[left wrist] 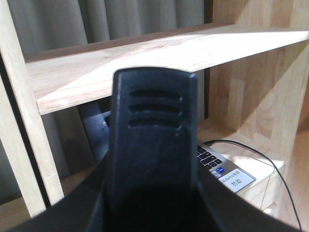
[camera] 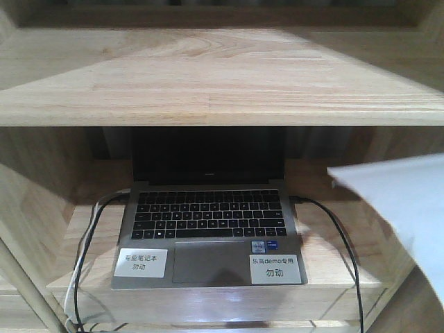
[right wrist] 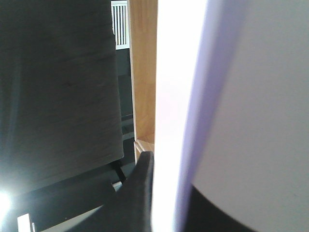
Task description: Grab stapler and paper to desk for stapling
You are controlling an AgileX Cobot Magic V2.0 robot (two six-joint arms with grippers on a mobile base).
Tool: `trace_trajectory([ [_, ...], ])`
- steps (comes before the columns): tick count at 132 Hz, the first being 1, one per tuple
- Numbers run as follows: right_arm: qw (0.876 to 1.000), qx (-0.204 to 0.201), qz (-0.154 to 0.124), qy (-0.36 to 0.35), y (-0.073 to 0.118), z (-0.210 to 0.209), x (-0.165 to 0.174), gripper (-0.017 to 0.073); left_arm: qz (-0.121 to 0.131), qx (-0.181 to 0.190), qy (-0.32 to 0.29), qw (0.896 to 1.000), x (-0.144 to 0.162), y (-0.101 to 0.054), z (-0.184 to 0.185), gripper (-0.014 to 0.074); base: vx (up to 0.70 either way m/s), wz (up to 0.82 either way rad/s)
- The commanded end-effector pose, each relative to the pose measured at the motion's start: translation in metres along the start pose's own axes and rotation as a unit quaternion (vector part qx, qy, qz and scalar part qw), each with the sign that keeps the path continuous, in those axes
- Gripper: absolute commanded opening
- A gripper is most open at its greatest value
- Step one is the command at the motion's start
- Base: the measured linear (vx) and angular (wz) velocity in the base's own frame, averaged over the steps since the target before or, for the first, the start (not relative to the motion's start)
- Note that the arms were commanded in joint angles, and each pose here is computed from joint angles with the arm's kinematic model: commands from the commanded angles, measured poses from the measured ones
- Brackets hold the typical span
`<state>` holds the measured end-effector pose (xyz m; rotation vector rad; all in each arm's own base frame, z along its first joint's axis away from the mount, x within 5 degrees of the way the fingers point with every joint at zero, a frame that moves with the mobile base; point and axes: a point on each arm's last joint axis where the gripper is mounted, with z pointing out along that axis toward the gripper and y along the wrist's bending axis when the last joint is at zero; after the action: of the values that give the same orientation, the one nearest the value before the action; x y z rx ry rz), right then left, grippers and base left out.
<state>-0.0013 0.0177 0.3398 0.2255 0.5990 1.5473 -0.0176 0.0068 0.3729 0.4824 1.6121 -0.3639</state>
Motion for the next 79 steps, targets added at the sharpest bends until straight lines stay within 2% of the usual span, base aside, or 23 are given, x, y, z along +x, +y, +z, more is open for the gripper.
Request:
trace_trajectory([
  [1,1.000,-0.025,-0.002,-0.004,0.0081,0.0049,-0.0018,-0.0006,-0.004,0.000,-0.062,0.998,-0.0172,0.0007,-0.0014,-0.0006,0.00,0.00],
  [79,1.000,-0.026,-0.002,-0.004,0.0083,0.0049,-0.0018,-0.0006,-0.004,0.000,-0.062,0.998,-0.0172,0.0007,-0.0014,-0.0006,0.00,0.00],
])
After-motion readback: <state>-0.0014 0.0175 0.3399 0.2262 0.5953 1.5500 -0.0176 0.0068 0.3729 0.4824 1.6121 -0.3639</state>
